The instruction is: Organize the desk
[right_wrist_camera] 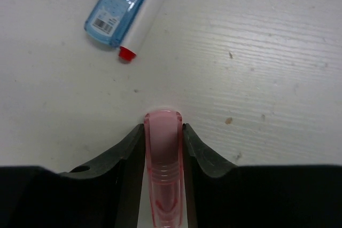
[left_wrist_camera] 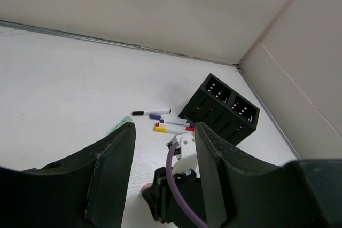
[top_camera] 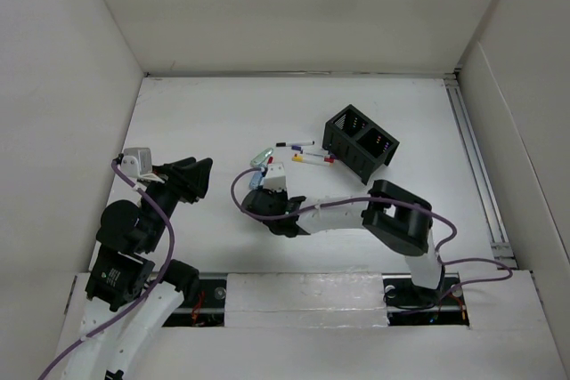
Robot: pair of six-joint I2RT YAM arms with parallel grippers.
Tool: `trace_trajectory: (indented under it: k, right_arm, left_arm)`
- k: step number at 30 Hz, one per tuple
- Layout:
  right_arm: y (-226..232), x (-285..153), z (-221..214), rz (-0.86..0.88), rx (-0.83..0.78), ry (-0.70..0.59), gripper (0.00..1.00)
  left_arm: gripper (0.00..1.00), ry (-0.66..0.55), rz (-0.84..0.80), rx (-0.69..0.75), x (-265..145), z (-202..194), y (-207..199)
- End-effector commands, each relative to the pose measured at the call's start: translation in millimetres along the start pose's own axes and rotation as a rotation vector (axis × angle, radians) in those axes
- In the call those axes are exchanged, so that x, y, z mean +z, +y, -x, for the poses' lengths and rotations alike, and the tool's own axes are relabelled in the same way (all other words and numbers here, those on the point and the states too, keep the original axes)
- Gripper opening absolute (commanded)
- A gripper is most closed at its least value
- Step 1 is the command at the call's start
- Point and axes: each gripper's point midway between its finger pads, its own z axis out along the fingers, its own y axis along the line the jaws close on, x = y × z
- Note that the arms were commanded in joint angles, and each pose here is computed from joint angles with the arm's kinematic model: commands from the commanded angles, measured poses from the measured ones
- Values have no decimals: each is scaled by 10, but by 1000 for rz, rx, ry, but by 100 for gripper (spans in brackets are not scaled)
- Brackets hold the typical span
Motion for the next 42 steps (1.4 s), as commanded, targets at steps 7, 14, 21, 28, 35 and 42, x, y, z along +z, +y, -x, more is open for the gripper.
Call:
trace_trajectory:
  k: [7, 14, 21, 28, 35, 42]
  right_arm:
    - [-398, -519, 1084, 51, 150, -180, 2]
    - [-1418, -473, 2100, 24, 279, -278, 4]
    - [-2271, -58, 2654, -86, 342, -299, 5]
    - [-2648, 342, 2752, -146, 354, -248, 6]
    - [-2725, 326, 2667, -160, 376, -255, 40]
    - [-2453, -122, 2871, -102, 360, -341, 48]
  left_arm:
    - [45, -35, -27, -4, -7, 66, -50]
    - [45, -28, -41, -1, -6, 55, -73]
    - [45, -27, -42, 1, 6, 49, -74]
    - [45, -21, -39, 1, 19, 33, -68]
    - [45, -22, -40, 2, 23, 37, -69]
    - [45, -18, -38, 1, 26, 27, -65]
